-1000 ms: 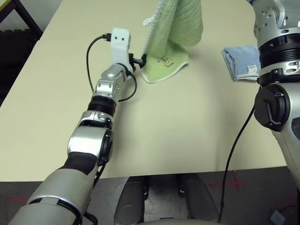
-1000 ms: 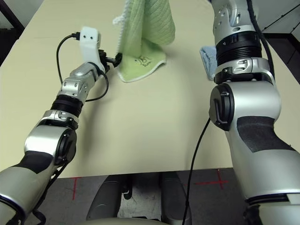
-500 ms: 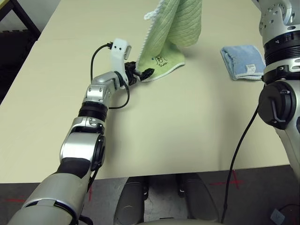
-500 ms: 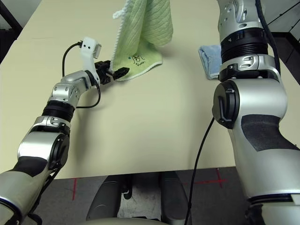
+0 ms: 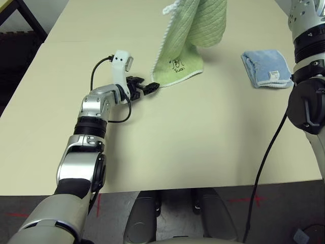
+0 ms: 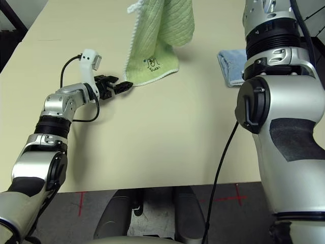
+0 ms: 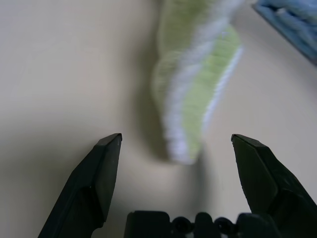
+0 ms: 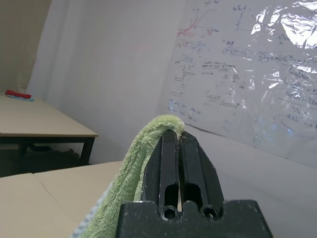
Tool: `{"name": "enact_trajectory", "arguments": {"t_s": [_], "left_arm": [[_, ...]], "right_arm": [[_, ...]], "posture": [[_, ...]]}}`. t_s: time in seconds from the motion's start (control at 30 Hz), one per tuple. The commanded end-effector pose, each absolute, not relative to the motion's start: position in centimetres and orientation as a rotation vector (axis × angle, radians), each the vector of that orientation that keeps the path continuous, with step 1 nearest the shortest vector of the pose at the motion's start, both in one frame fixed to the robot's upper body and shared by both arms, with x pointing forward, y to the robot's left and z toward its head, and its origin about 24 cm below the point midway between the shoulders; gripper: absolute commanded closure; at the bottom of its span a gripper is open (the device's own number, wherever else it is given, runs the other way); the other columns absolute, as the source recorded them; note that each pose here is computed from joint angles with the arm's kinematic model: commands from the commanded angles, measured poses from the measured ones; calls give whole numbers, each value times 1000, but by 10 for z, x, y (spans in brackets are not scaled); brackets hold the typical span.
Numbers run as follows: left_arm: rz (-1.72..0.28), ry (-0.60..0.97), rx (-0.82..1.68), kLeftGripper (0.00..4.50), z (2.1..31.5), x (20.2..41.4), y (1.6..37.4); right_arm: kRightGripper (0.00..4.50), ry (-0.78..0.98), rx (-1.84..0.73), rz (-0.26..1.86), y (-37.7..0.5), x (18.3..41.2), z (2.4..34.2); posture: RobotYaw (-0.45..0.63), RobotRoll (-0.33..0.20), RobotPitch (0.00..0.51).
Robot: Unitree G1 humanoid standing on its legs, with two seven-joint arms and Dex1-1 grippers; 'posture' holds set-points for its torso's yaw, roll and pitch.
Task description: Fold the towel and set it aside.
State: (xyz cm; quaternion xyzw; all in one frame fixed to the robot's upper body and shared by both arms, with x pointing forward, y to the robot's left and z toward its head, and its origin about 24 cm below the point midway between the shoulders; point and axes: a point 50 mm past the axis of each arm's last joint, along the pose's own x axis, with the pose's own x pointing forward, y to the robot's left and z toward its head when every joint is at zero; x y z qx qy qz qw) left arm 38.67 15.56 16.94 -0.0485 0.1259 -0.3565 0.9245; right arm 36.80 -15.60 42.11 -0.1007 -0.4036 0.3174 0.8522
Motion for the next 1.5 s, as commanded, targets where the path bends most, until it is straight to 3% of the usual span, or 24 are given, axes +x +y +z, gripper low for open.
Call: {"name": "enact_trajectory", "arguments": {"t_s": [0.03, 0.13, 0.23, 0.57, 0.87, 1.07, 1.23, 1.5], "left_arm": [[-768, 293, -125, 0, 166, 384, 148], [-768, 319, -135, 0, 163, 385, 145], [-750, 336, -124, 626, 161, 386, 148], [-682, 308, -136, 4448, 176, 387, 174], [-583, 186, -71, 4483, 218, 388, 214], [-557, 55, 130, 4483, 279, 376, 246], [-691, 154, 351, 4483, 295, 351, 267], [-841, 339, 472, 4483, 300, 331, 285]], "right_arm": [[4490, -892, -223, 661, -157, 362, 431], [4490, -893, -223, 661, -158, 362, 431], [4500, -894, -225, 658, -159, 362, 431], [4500, -853, -227, 608, -174, 367, 421], [4500, -724, -201, 494, -215, 377, 386], [4500, -509, -56, 483, -256, 378, 329], [4500, -322, 83, 571, -281, 357, 294], [4500, 21, 22, 743, -290, 335, 267]], "posture": [[27, 0, 221], [23, 0, 220], [18, 0, 220], [29, 0, 217], [20, 0, 215], [22, 0, 228], [24, 0, 247], [30, 0, 268]]}}
